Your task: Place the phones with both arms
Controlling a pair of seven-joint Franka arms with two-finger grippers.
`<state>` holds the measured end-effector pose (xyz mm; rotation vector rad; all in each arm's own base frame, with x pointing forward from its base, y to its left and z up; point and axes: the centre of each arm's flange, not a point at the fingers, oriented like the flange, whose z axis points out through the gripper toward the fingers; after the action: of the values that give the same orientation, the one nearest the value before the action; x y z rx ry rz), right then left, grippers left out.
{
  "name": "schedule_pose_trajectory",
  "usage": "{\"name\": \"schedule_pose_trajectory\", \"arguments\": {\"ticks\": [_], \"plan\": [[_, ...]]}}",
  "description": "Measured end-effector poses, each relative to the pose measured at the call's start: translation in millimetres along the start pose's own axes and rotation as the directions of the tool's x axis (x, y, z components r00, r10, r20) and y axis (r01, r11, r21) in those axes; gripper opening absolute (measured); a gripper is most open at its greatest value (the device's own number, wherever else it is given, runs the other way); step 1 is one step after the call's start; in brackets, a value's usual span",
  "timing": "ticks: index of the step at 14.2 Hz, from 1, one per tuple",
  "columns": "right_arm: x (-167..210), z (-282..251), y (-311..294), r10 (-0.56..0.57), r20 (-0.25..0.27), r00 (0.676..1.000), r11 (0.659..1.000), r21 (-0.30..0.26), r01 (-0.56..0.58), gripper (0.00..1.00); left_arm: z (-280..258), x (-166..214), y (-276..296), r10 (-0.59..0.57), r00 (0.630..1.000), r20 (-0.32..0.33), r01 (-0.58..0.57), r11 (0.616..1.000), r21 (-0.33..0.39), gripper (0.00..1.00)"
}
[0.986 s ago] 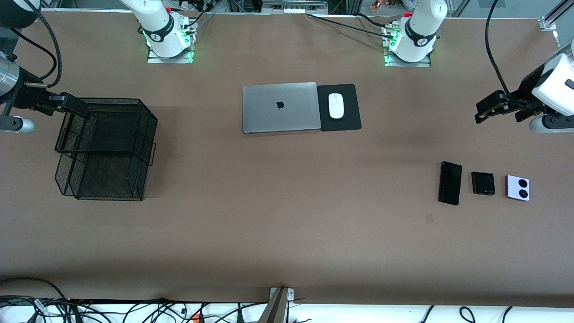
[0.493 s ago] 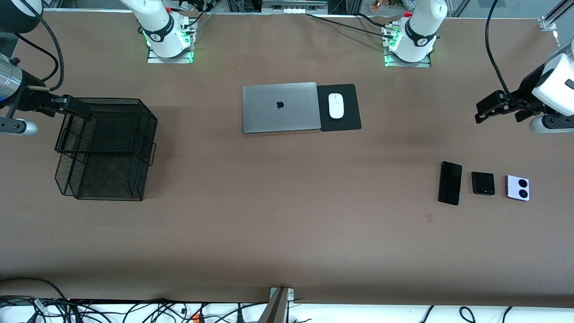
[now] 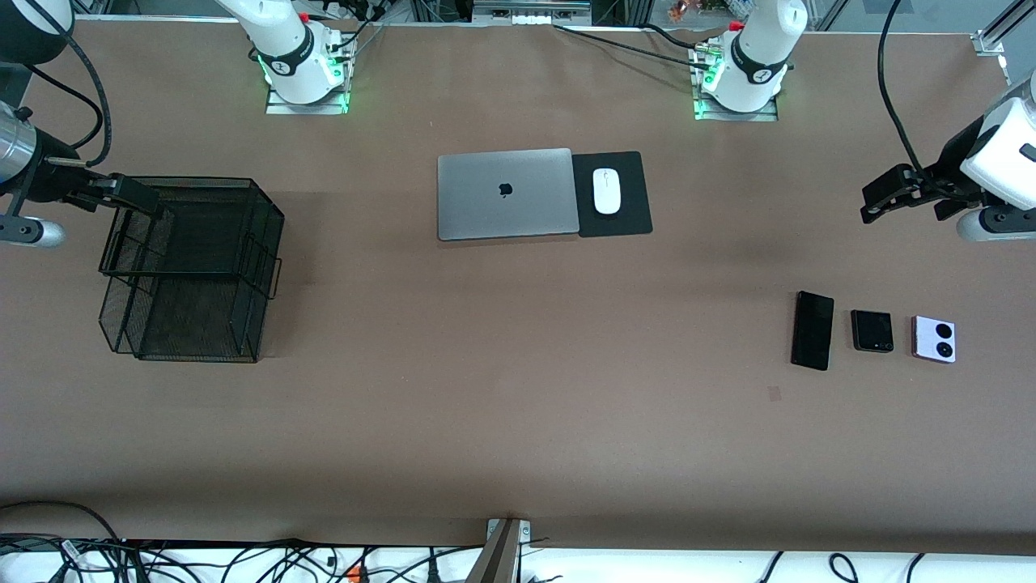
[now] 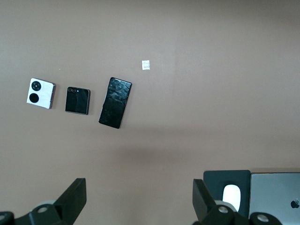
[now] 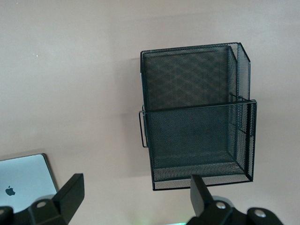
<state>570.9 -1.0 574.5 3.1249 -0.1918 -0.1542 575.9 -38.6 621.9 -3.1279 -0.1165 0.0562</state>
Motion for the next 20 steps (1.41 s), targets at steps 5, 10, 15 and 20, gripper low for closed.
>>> {"name": "schedule_pose_trajectory", "arguments": {"ticks": [5, 10, 15, 20], "plan": [[9, 14, 10, 0.019, 0.018, 1.0, 1.0, 0.0, -0.019, 1.0, 37, 20, -10, 0.079, 0.995, 0.055, -0.086, 0.986, 0.14, 1.0], [15, 23, 17, 0.032, 0.029, 0.999, 0.999, 0.0, -0.032, 1.0, 74, 43, -16, 0.169, 0.982, 0.082, -0.18, 0.972, 0.153, 1.0], [15, 23, 17, 0.032, 0.029, 0.999, 0.999, 0.0, -0.032, 1.0, 122, 69, -51, 0.291, 0.953, 0.081, -0.3, 0.944, 0.139, 1.0], [15, 23, 16, 0.011, 0.029, 1.0, 1.0, 0.002, -0.011, 1.0, 213, 103, -84, 0.371, 0.92, 0.127, -0.384, 0.918, 0.102, 1.0]]}}
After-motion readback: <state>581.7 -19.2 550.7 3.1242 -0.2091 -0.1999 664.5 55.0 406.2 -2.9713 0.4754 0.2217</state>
